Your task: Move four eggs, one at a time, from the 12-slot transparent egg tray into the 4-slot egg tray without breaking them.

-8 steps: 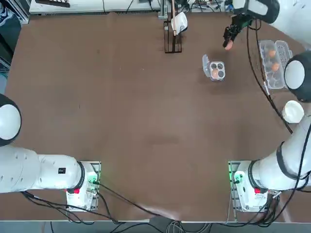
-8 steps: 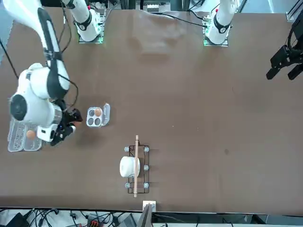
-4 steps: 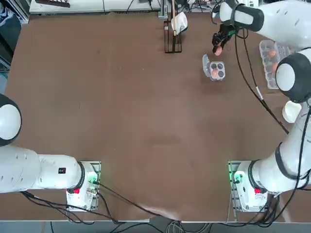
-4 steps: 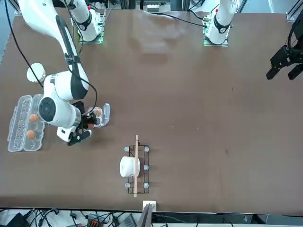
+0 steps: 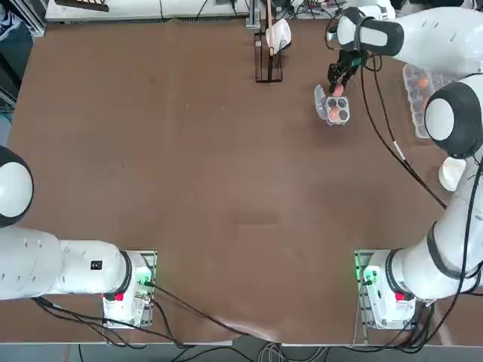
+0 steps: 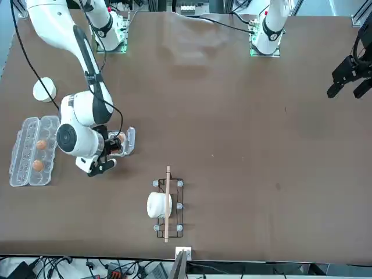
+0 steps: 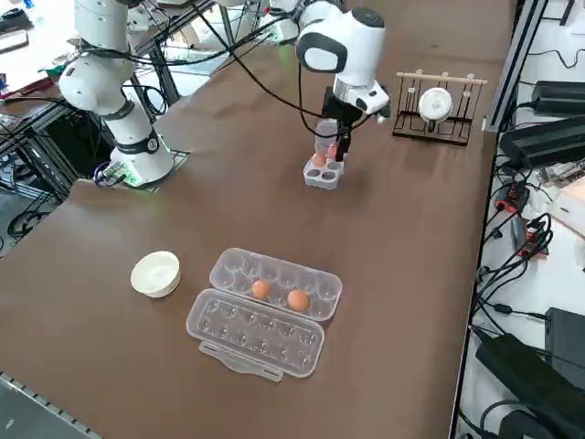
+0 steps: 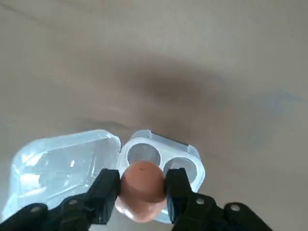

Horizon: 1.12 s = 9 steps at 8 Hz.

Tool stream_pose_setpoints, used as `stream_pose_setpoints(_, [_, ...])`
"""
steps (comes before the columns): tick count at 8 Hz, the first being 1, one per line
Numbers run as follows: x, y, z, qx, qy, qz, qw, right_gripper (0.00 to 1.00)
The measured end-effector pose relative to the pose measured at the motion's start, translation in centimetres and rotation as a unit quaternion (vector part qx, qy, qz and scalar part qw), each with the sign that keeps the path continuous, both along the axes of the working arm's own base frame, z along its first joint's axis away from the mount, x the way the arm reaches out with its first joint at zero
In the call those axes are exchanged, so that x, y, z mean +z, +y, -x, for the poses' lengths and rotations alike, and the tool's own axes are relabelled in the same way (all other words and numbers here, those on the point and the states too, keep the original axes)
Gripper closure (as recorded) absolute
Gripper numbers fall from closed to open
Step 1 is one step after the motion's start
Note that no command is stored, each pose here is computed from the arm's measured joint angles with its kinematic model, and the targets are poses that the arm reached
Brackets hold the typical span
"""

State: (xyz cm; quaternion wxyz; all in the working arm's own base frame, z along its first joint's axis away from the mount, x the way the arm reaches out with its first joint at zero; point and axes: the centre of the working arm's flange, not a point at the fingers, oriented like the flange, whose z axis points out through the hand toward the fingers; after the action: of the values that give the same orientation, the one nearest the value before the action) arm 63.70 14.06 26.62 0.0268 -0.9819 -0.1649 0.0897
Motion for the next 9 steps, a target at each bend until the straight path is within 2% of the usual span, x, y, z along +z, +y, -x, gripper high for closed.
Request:
stream_pose_setpoints(3, [-1.8, -0.2, 0.8, -0.003, -0.006, 0.000, 1.000, 0.44])
stream_pose_setpoints(9, [-2.3, 0.7, 1.4, 0.002, -0.004, 0.001, 1.000, 0.44])
